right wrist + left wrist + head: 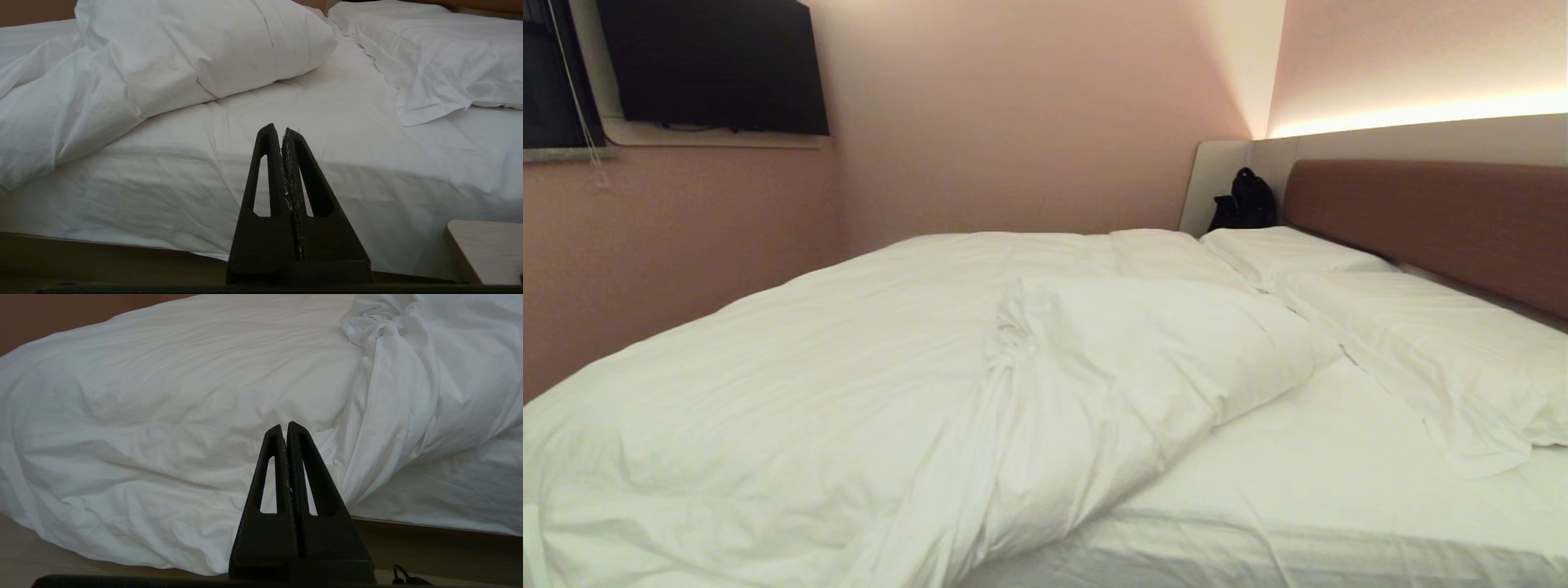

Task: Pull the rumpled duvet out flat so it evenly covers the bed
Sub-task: Hold the folded corner of the quilt

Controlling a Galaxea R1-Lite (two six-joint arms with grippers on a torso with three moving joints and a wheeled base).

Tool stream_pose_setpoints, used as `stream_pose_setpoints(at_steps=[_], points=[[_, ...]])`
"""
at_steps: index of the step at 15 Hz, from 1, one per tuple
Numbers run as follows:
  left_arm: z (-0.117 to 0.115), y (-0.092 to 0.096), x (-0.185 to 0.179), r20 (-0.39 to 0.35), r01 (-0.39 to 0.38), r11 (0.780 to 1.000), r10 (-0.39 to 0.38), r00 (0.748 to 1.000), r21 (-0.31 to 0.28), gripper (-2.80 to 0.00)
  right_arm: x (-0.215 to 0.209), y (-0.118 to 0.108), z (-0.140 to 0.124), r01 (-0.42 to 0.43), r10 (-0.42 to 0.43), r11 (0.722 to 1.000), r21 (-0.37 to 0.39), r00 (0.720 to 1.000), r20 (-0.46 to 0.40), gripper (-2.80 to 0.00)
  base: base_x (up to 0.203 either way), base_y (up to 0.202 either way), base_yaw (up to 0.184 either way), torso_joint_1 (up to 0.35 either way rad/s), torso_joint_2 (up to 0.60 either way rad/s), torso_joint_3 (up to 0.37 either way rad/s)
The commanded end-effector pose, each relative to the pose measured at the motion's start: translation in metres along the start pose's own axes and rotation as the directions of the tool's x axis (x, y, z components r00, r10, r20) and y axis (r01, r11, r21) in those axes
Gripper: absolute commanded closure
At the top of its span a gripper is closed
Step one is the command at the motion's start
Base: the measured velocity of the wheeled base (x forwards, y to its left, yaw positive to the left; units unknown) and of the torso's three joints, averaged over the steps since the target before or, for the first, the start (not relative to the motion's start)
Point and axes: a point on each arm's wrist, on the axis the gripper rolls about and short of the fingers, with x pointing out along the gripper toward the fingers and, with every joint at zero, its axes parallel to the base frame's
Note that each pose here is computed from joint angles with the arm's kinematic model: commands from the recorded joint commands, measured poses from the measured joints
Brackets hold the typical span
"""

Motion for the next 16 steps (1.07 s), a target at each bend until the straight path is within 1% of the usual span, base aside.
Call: stream_pose_setpoints(at_steps=[1, 5, 6, 11, 13, 15, 16], points=[[0.000, 0.000, 0.000, -0.001, -0.001, 1.000, 0.001, 1.000, 0.000, 0.00, 0.000, 0.000, 0.000, 0.000, 0.000, 1.000, 0.001, 1.000, 0.000, 0.00, 0.000, 0.000, 0.000, 0.000, 0.00, 0.000], [0.000, 0.000, 0.000, 0.001, -0.001, 1.000, 0.001, 1.000, 0.000, 0.00, 0.000, 0.000, 0.000, 0.000, 0.000, 1.000, 0.001, 1.000, 0.000, 0.00, 0.000, 0.000, 0.000, 0.000, 0.00, 0.000], [0.000, 0.000, 0.000, 0.001, -0.002, 1.000, 0.002, 1.000, 0.000, 0.00, 0.000, 0.000, 0.000, -0.003, 0.003, 1.000, -0.020, 1.000, -0.003, 0.00, 0.000, 0.000, 0.000, 0.000, 0.00, 0.000], [0.000, 0.000, 0.000, -0.001, -0.001, 1.000, 0.001, 1.000, 0.000, 0.00, 0.000, 0.000, 0.000, -0.002, 0.002, 1.000, -0.005, 1.000, -0.002, 0.00, 0.000, 0.000, 0.000, 0.000, 0.00, 0.000], [0.000, 0.000, 0.000, 0.000, -0.001, 1.000, 0.001, 1.000, 0.000, 0.00, 0.000, 0.000, 0.000, 0.004, -0.004, 1.000, -0.021, 1.000, -0.007, 0.00, 0.000, 0.000, 0.000, 0.000, 0.00, 0.000], [0.000, 0.000, 0.000, 0.001, -0.001, 1.000, 0.001, 1.000, 0.000, 0.00, -0.004, 0.000, 0.021, -0.009, 0.010, 0.998, -0.059, 1.000, 0.017, 0.00, 0.000, 0.000, 0.000, 0.000, 0.00, 0.000], [0.000, 0.000, 0.000, 0.001, -0.001, 1.000, 0.001, 1.000, 0.000, 0.00, -0.003, 0.001, 0.036, -0.019, 0.019, 0.998, -0.065, 1.000, 0.009, 0.00, 0.000, 0.000, 0.000, 0.000, 0.00, 0.000]])
